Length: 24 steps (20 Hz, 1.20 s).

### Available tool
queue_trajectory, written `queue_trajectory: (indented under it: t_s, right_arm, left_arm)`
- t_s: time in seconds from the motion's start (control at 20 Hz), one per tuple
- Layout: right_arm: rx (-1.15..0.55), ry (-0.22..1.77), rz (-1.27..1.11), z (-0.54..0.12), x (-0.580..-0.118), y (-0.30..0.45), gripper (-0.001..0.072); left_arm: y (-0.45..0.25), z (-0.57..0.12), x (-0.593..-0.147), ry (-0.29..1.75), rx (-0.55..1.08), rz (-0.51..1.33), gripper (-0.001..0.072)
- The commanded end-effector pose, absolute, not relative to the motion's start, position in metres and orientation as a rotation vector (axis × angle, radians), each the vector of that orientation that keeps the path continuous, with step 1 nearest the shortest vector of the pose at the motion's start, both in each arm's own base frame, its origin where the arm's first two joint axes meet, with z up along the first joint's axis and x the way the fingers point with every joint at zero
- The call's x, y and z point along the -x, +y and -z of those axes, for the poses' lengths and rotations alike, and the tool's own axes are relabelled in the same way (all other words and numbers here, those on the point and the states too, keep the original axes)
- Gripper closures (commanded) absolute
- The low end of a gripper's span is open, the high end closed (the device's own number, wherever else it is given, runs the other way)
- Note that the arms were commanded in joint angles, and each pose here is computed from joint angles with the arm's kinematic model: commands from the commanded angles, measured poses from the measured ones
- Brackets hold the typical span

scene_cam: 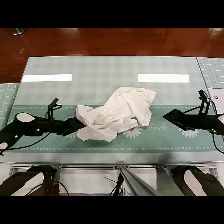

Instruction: Fold the shirts.

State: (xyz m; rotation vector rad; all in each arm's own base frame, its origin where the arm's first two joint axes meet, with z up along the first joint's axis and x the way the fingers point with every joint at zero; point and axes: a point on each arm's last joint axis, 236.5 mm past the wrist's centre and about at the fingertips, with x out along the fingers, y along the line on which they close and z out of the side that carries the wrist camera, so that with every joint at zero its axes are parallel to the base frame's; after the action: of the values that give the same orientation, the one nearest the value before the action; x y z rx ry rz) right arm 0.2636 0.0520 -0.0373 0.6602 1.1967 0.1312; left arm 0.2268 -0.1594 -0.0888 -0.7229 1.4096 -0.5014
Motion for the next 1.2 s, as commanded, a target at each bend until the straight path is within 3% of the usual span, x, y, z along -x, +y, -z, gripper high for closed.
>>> queue_trajectory:
  t_s: [0.0, 0.2, 0.25, 0.3, 0.35, 0.8, 1.15]
  right_arm:
    - [-0.666, 1.192, -0.135, 0.038, -0.264, 0.054, 0.0092]
    - [-0.722, 1.286, -0.168, 0.053, -0.256, 0.065, 0.0091]
    - [-0.734, 1.308, -0.181, 0.058, -0.255, 0.068, 0.0092]
    - [-0.756, 1.322, -0.193, 0.062, -0.256, 0.072, 0.0092]
    - [-0.779, 1.331, -0.205, 0.064, -0.257, 0.076, 0.0092]
    - [-0.908, 1.38, -0.259, 0.079, -0.263, 0.095, 0.0092]
    - [-0.772, 1.418, -0.324, 0.093, -0.299, 0.14, 0.0092]
  left_arm:
    - [-0.176, 0.094, -0.231, 1.405, 0.752, 0.541, 0.0007]
    - [-0.197, 0.101, -0.228, 1.406, 0.721, 0.561, 0.0022]
    - [-0.199, 0.101, -0.226, 1.412, 0.715, 0.566, 0.0208]
    - [-0.199, 0.102, -0.225, 1.415, 0.715, 0.569, 0.0497]
    - [-0.199, 0.101, -0.226, 1.414, 0.715, 0.569, 0.0691]
    - [-0.205, 0.082, -0.248, 1.364, 0.709, 0.604, 0.0688]
    - [-0.209, 0.078, -0.241, 1.388, 0.722, 0.63, 0.0688]
